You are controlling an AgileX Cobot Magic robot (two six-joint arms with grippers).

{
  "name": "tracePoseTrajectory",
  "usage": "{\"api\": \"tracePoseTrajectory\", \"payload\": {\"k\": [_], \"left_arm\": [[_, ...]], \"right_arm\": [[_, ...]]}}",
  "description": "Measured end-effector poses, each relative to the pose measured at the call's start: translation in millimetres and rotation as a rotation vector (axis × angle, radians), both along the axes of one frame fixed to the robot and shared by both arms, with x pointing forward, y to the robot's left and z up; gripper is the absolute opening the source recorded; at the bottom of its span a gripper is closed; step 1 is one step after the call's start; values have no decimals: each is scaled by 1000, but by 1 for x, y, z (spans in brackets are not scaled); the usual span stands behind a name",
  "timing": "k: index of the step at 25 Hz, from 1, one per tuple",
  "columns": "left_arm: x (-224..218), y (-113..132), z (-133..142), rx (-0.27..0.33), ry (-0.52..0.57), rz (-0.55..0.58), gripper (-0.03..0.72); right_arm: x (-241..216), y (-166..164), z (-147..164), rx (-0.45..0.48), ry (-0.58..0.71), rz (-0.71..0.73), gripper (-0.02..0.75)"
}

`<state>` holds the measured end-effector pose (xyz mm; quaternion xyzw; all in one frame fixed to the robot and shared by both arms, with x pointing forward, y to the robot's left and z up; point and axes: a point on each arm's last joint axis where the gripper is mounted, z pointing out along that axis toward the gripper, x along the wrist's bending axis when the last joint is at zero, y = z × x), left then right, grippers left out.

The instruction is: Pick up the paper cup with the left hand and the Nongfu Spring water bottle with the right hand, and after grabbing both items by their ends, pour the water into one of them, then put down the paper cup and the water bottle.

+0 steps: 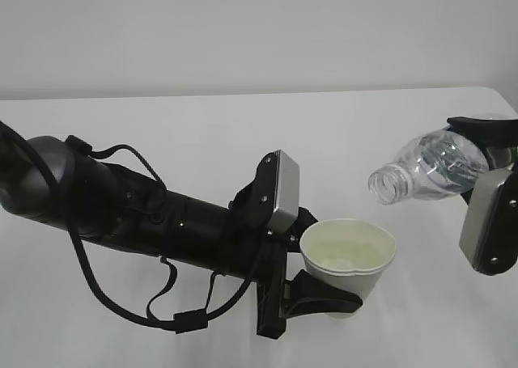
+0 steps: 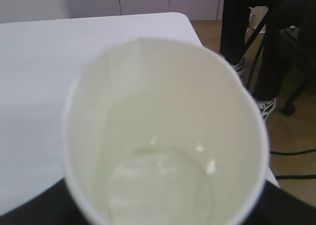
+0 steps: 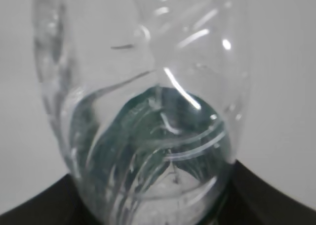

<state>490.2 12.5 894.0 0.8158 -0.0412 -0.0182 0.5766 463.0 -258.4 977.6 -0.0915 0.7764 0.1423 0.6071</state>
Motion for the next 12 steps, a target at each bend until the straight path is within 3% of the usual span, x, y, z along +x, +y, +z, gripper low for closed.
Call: {"api": "tracePoseTrajectory", "payload": {"k": [12], "left_arm": [[3, -1, 1, -17, 12, 41, 441]], "right_arm": [[-5, 3, -3, 284, 109, -34, 421]]}}
